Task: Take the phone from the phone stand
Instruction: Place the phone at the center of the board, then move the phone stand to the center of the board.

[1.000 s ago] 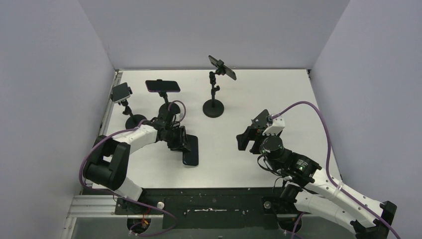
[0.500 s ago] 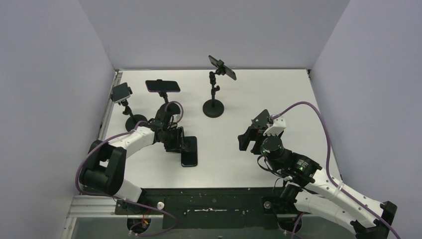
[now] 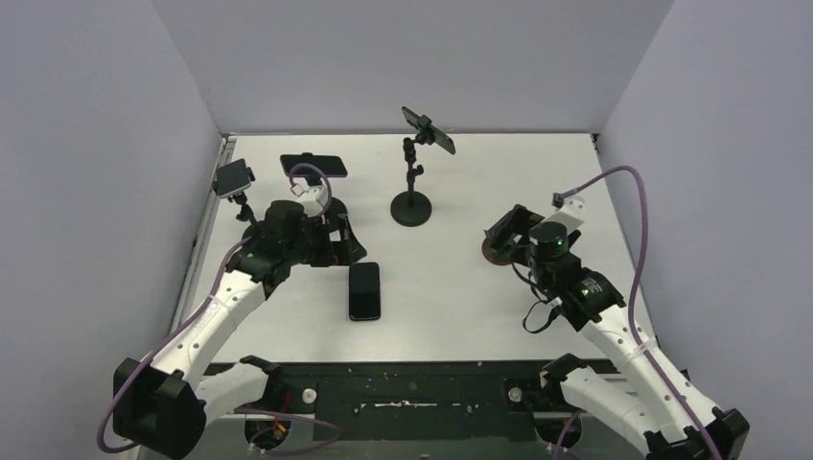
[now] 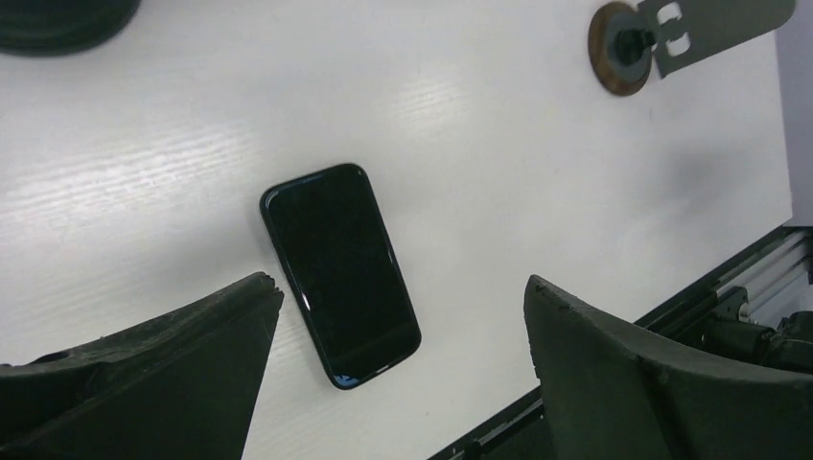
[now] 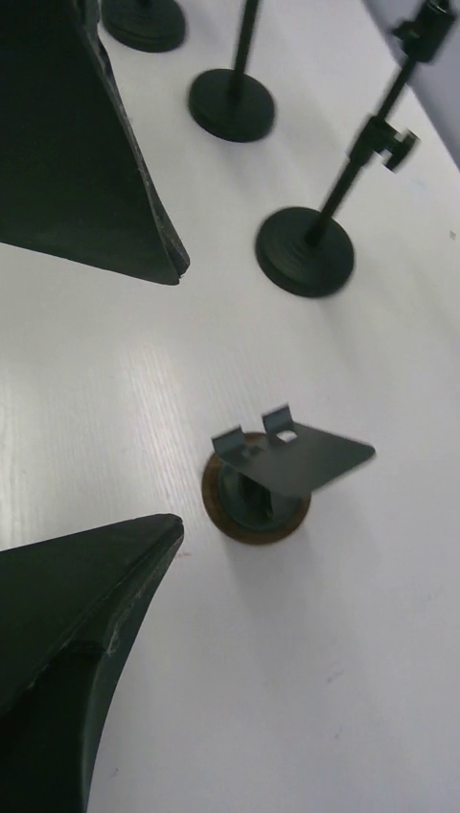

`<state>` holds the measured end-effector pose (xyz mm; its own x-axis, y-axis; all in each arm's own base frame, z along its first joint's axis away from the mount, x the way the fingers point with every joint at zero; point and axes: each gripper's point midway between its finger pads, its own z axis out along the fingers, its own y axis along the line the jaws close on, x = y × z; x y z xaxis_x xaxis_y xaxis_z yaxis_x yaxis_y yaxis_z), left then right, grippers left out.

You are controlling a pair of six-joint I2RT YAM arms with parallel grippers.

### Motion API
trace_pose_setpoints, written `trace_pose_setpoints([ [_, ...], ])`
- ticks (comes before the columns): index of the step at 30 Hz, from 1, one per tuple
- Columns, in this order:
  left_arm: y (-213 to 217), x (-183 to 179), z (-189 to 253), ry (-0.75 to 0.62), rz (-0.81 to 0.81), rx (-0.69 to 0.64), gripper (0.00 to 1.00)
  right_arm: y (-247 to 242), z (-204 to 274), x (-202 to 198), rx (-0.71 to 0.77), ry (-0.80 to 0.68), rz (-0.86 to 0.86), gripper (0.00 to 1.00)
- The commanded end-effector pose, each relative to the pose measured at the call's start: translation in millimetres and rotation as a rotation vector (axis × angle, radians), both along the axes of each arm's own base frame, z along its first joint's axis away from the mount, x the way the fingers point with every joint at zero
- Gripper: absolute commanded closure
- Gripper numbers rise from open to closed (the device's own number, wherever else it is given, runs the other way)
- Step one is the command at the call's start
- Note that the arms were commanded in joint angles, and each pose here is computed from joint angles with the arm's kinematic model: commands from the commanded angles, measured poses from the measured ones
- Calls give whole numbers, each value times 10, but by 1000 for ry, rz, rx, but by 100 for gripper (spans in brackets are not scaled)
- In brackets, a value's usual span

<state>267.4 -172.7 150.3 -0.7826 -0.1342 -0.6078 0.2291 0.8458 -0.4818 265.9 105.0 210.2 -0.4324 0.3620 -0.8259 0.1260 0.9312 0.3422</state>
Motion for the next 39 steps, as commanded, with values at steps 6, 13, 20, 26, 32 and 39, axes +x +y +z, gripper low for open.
trace_pose_setpoints([
  [6,78,148,467,-310,72,-54,3,-545,-370,422,258,-26,-113,17],
  [13,80,41,547,-407,94,-51,3,-489,-439,732,275,-61,-76,30],
  [20,17,6,577,-423,56,-54,3,-480,-707,899,250,-1,-57,48],
  [26,-36,-2,598,-434,32,-61,3,-452,-750,950,256,-20,-35,61],
  [32,-71,-2,579,-426,18,-64,3,-513,-773,1009,240,-25,-54,81],
  [39,-89,-24,613,-436,11,-72,4,-847,-477,1119,182,-97,-163,100],
])
